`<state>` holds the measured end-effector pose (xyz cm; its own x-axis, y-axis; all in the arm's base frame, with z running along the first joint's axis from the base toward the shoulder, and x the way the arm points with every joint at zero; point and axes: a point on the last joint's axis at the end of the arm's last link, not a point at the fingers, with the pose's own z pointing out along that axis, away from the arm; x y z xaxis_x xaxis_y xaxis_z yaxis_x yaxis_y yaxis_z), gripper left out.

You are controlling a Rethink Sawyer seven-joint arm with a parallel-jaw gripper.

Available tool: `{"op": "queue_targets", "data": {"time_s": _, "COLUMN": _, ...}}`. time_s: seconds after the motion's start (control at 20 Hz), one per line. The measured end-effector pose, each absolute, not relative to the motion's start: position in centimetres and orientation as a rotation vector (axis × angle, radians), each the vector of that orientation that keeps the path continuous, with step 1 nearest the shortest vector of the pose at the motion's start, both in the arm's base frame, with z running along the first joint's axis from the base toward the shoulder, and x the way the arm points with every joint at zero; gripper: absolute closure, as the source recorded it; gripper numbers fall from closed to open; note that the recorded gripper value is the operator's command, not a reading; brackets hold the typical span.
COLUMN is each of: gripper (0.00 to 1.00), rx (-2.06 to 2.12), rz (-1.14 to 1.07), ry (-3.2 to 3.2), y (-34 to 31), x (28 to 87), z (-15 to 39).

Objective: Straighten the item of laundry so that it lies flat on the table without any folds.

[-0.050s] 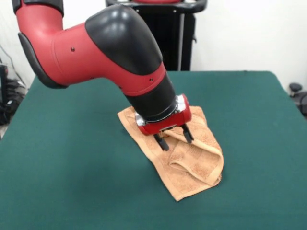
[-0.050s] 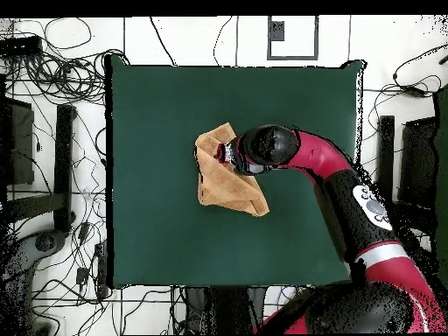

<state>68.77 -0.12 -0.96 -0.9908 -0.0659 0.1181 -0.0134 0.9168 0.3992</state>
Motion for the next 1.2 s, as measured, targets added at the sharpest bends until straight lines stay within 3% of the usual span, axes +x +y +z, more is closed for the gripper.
{"op": "queue_targets", "data": {"time_s": 1.2, "gripper": 0.00, "rx": 0.144, "rz": -0.494, "ry": -2.981, "y": -2.1, "x": 68.4, "z": 3.5}}
